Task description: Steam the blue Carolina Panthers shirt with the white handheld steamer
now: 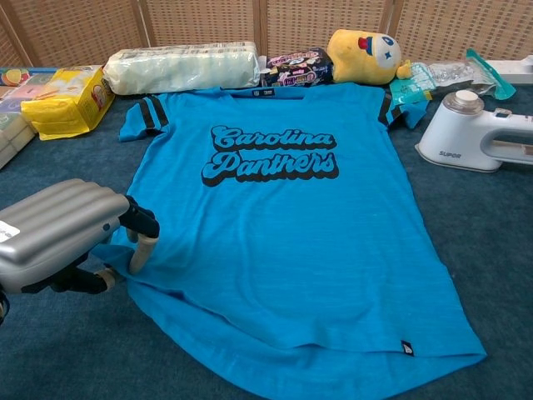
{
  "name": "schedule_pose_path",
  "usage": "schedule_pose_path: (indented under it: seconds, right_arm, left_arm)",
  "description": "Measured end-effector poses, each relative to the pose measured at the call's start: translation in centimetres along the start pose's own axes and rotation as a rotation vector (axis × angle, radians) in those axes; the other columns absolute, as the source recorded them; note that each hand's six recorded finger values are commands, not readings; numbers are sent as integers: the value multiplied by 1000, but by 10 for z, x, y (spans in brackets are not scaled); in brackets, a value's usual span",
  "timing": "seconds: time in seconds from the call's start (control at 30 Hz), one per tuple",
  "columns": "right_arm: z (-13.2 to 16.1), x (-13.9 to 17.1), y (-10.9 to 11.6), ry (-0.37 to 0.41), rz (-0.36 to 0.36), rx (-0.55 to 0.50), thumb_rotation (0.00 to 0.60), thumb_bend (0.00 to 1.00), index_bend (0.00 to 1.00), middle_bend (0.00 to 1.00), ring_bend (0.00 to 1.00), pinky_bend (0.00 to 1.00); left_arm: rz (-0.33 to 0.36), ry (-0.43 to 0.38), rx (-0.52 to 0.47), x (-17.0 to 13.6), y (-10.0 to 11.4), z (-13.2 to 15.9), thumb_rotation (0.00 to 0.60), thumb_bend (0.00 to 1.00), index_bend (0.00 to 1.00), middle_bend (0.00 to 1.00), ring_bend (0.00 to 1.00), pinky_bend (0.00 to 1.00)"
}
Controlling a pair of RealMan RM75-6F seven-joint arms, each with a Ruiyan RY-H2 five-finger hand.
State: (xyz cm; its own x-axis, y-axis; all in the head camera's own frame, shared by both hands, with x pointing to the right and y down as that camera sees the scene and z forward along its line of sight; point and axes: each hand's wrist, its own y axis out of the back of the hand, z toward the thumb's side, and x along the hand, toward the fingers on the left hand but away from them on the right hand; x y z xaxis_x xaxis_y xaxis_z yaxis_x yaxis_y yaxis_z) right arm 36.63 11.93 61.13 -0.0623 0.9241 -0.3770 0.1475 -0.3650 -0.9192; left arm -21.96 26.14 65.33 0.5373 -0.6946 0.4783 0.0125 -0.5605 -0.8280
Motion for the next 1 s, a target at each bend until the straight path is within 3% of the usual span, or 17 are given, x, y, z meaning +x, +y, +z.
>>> schedule_pose_path:
  seconds: [0.5,1.0]
  right_arm:
    - [11,-26,-39,-11,12,102,599,283,195,269,261,319]
    - [14,-40,-58,-14,8,183,599,282,189,265,234,288]
  left_arm:
    - [11,27,-26,3,6,-4,600,476,657,530,442,510]
    - [8,27,-27,5,5,-2,600,476,657,530,442,502]
